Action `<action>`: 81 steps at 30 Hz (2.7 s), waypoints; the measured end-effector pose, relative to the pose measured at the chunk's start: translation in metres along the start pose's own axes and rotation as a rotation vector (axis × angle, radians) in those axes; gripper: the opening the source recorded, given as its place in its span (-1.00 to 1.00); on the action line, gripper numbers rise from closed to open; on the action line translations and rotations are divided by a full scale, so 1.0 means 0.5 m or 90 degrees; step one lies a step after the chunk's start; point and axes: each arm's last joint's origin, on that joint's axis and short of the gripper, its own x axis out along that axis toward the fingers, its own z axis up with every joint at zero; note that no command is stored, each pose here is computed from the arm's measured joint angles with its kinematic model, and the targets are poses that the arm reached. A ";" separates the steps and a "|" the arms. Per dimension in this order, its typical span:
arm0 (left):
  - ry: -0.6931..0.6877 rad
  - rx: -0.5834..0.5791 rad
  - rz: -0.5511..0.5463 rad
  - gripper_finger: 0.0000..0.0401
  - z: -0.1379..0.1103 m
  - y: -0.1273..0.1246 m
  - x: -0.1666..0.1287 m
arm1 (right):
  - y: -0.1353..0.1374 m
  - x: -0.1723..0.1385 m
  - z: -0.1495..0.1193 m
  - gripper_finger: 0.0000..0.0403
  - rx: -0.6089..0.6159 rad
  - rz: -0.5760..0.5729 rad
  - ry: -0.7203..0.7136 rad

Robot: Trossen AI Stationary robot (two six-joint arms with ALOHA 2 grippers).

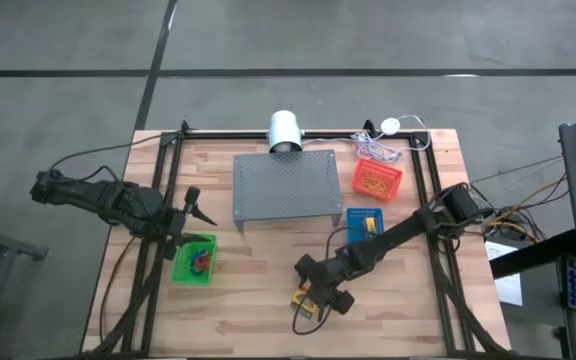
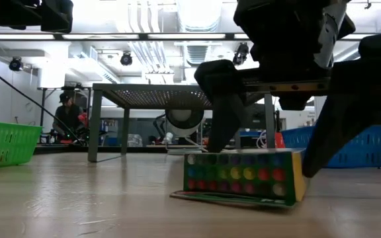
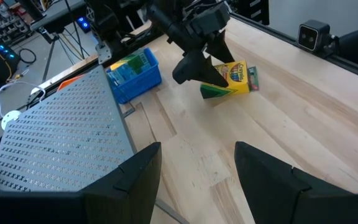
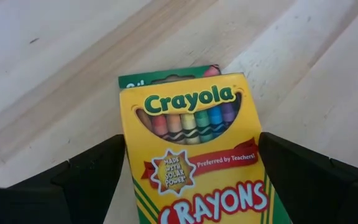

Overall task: Pick & Place Office Desk Supplies
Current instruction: Put the yellow crayons into the blue bin

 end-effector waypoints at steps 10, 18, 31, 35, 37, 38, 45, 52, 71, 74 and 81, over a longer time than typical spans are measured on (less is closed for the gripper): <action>0.001 0.000 0.000 0.04 0.000 0.000 0.000 | 0.007 -0.003 0.005 0.81 0.050 0.004 -0.001; 0.001 0.000 0.000 0.04 0.000 0.000 0.000 | 0.051 0.003 0.017 0.81 0.065 -0.004 0.013; 0.001 0.000 0.000 0.04 0.000 0.000 0.000 | 0.129 0.003 0.030 0.81 0.199 -0.123 0.051; 0.001 0.000 0.000 0.04 0.000 0.000 0.000 | 0.156 -0.004 0.032 0.81 0.254 -0.151 0.058; 0.001 0.000 0.000 0.04 0.000 0.000 0.000 | 0.169 -0.008 0.034 0.81 0.283 -0.167 0.055; 0.001 0.000 0.000 0.04 0.000 0.000 0.000 | 0.175 -0.009 0.034 0.81 0.302 -0.175 0.053; 0.001 0.000 0.000 0.04 0.000 0.000 0.000 | 0.224 -0.014 0.041 0.81 0.464 -0.244 0.001; 0.001 0.000 0.000 0.04 0.000 0.000 0.000 | 0.259 -0.016 0.041 0.81 0.459 -0.294 -0.021; 0.001 0.000 0.000 0.04 0.000 0.000 0.000 | 0.236 -0.051 0.081 0.81 0.388 -0.237 -0.033; 0.001 0.000 0.000 0.04 0.000 0.000 0.000 | 0.221 -0.060 0.079 0.81 0.405 -0.210 -0.019; 0.001 0.000 0.000 0.04 0.000 0.000 0.000 | 0.191 -0.063 0.070 0.81 0.430 -0.170 0.015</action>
